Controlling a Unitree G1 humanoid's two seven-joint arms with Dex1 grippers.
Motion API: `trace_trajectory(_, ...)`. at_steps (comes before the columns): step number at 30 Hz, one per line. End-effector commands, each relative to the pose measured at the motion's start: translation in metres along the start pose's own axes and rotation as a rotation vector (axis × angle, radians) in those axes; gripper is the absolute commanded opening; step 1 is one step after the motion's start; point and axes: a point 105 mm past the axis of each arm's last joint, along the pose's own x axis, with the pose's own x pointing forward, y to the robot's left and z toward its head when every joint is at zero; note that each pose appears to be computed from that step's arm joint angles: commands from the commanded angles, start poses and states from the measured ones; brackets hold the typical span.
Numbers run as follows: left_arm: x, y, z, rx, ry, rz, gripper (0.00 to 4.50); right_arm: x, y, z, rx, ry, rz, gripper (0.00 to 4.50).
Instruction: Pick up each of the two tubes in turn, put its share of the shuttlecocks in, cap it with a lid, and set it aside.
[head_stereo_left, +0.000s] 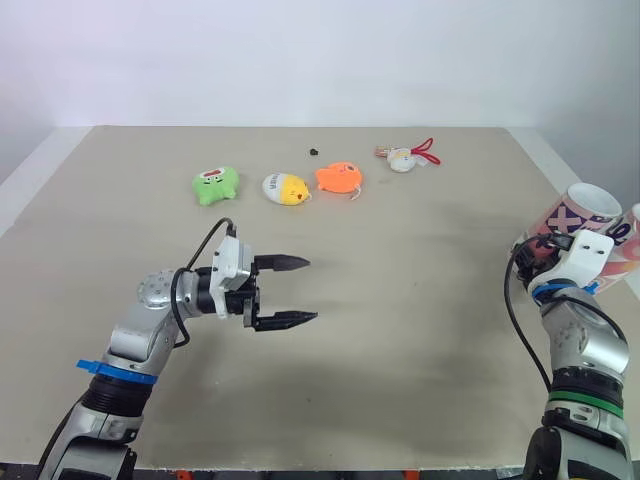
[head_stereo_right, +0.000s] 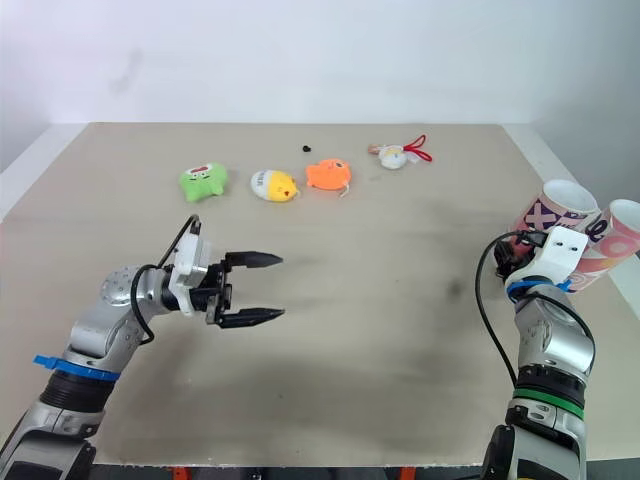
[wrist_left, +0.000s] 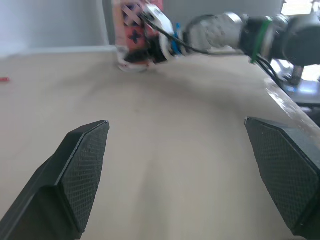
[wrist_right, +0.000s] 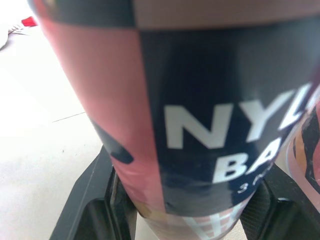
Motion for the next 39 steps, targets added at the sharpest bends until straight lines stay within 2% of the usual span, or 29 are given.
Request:
trace_trajectory(1, 0.001, 0.011, 0.026, 0.036, -0.070, 0.042, 4.50, 0.000, -0.008, -0.013, -0.005, 0.047, -0.025, 2.36)
trace_trajectory(5, 0.007, 0.015, 0.045, 0.038, -0.132, 0.052, 4.50, 0.000, -0.004, -0.019, 0.005, 0.068, -0.009, 2.36)
trace_trajectory(11, 0.015, 0.013, 0.058, 0.030, -0.156, 0.022, 4.50, 0.000, -0.001, -0.028, 0.001, 0.097, 0.003, 2.36)
trace_trajectory(16, 0.017, 0.013, 0.061, 0.039, -0.141, 0.009, 4.50, -0.001, 0.007, -0.036, 0.002, 0.142, 0.059, 4.47)
trace_trajectory(29, 0.018, 0.009, 0.060, 0.027, -0.138, -0.002, 4.50, -0.004, 0.012, -0.034, -0.018, 0.162, 0.113, 4.47)
trace_trajectory(39, 0.015, 0.010, 0.067, 0.034, -0.139, -0.008, 4.50, -0.026, 0.005, -0.033, -0.077, 0.215, 0.156, 4.47)
